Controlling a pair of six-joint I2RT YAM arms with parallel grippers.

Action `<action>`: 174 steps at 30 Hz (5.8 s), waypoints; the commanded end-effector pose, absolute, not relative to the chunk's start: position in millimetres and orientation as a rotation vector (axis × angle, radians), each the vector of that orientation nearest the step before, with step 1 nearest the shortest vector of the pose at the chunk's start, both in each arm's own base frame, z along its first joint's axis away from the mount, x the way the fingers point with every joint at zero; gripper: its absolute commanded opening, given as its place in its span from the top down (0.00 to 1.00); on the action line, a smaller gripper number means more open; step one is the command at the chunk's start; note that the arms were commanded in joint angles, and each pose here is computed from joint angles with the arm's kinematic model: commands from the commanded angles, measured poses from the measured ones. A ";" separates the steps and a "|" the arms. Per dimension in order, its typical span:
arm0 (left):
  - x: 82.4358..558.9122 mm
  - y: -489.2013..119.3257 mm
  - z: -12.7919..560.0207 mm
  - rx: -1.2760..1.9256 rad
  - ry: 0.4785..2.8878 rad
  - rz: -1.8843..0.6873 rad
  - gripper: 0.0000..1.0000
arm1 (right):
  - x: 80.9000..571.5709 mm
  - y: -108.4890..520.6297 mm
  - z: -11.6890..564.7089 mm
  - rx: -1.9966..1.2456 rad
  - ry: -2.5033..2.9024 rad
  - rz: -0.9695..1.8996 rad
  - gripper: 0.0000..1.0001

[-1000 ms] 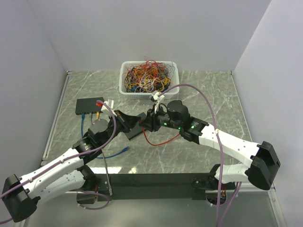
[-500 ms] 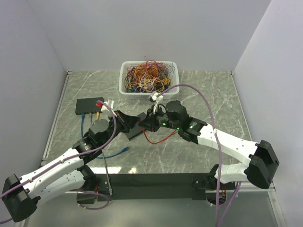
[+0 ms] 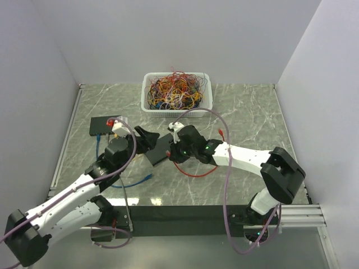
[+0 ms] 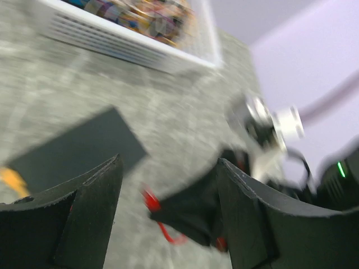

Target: Insert the plug into the switch port

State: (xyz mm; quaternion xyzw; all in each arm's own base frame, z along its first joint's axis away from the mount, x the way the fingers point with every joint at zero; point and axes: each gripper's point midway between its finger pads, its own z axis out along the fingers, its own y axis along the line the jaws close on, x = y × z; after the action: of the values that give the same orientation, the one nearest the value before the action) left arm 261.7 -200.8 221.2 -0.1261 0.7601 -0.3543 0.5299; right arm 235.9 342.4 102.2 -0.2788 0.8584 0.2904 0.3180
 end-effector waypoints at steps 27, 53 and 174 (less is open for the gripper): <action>376.5 -191.8 81.2 -0.231 2.091 -0.827 0.42 | 208.1 354.2 45.5 -0.805 2.384 0.697 1.00; 341.9 -176.8 45.4 -0.414 2.230 -0.792 0.46 | 227.9 367.2 34.6 -0.813 2.395 0.592 1.00; 297.6 -185.7 26.2 -0.340 2.273 -0.827 0.54 | 256.1 387.4 34.4 -0.734 2.344 0.378 1.00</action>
State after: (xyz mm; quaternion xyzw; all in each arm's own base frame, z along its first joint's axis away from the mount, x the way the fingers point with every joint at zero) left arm 332.5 -168.1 41.6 -0.1633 0.8518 -0.2988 0.3982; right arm 230.5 367.7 18.5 -0.3003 0.9117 0.1205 0.2530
